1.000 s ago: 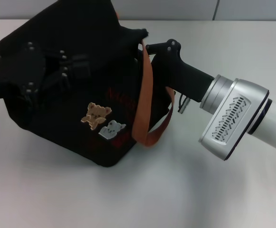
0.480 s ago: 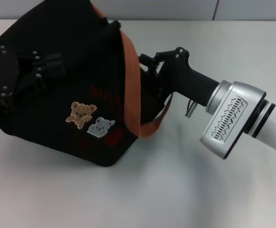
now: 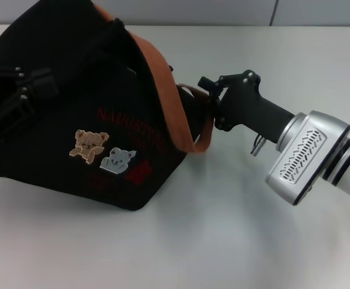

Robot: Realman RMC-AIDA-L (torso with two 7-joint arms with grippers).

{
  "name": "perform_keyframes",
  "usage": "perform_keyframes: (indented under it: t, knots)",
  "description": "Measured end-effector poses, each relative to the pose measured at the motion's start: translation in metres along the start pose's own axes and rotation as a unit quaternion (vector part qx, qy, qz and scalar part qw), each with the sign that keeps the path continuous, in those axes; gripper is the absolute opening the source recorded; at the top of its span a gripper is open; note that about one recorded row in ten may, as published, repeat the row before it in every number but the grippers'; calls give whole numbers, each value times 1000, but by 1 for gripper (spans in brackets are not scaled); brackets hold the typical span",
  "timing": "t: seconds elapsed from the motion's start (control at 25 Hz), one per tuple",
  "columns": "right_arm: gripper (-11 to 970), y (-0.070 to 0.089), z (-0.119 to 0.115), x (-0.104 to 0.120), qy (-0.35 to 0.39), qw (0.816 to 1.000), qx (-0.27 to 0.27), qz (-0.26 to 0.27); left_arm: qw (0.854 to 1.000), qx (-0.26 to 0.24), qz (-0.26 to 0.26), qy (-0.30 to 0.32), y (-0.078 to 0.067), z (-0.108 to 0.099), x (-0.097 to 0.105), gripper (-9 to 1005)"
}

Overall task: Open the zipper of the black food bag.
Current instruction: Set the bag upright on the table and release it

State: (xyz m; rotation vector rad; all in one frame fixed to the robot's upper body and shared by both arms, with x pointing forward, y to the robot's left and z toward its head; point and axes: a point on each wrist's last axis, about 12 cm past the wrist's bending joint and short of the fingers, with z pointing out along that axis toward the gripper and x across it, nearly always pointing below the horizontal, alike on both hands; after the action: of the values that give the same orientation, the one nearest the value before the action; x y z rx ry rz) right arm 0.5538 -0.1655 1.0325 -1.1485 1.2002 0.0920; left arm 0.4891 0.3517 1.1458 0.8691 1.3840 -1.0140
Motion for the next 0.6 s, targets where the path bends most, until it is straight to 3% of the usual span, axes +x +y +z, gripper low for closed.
perform_keyframes:
  t: [0.36,0.6]
  knots:
    - [47,-11,-4,-2,-12,997,64,37,1000,-4,-9,0,-3,-2,7,46]
    - [60,-31,-21,3,-33,976,154,150,997,-75,-21,-5,-14,-26,35,45]
